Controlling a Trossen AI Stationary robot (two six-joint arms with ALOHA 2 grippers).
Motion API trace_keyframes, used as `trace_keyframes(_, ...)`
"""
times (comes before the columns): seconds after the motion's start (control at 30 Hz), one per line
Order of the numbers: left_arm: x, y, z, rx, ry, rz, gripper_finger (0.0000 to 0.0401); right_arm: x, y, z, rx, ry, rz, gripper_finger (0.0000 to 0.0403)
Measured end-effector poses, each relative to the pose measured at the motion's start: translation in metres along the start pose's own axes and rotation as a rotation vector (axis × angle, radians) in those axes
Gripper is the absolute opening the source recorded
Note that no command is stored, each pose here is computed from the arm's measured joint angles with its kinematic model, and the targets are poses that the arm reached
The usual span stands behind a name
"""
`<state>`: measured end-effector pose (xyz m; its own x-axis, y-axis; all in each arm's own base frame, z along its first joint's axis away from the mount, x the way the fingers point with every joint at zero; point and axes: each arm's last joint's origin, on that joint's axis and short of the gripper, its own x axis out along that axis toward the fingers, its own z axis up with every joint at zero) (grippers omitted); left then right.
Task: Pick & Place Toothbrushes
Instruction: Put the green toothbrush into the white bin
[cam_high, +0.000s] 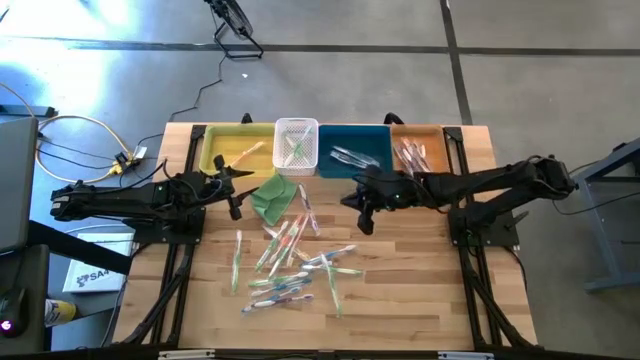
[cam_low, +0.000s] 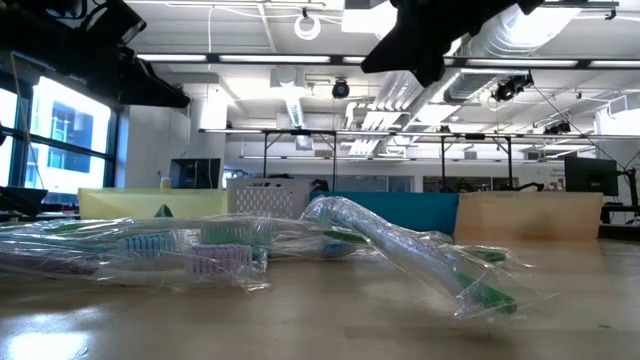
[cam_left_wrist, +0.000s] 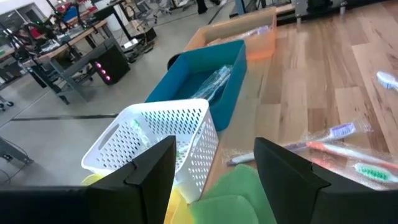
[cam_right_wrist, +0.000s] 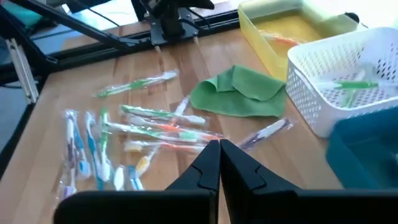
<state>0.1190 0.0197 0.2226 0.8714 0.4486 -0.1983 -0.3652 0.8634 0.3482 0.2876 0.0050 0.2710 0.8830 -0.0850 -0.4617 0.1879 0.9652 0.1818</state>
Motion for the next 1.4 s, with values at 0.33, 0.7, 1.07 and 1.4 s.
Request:
trace_keyframes(0.33,0.0,0.0,-0.001,0.008,0.011,-0.003,0.0211,-0.007,0.037,-0.006,0.129,-0.052,0.028,0.0003)
trace_keyframes(0.7,0.0,0.0,-0.002,0.011,0.017,-0.004,0.0211,-0.027,0.079,0.009,0.162,-0.147,0.041,0.0003)
trace_keyframes(1.07,0.0,0.0,-0.002,0.011,0.017,-0.004,0.0211,0.012,0.116,0.011,0.232,0.068,-0.051,0.0002)
trace_keyframes(1.4,0.0,-0.001,-0.002,0.013,0.022,-0.011,0.0211,0.065,0.142,-0.012,0.315,0.381,-0.063,0.0002)
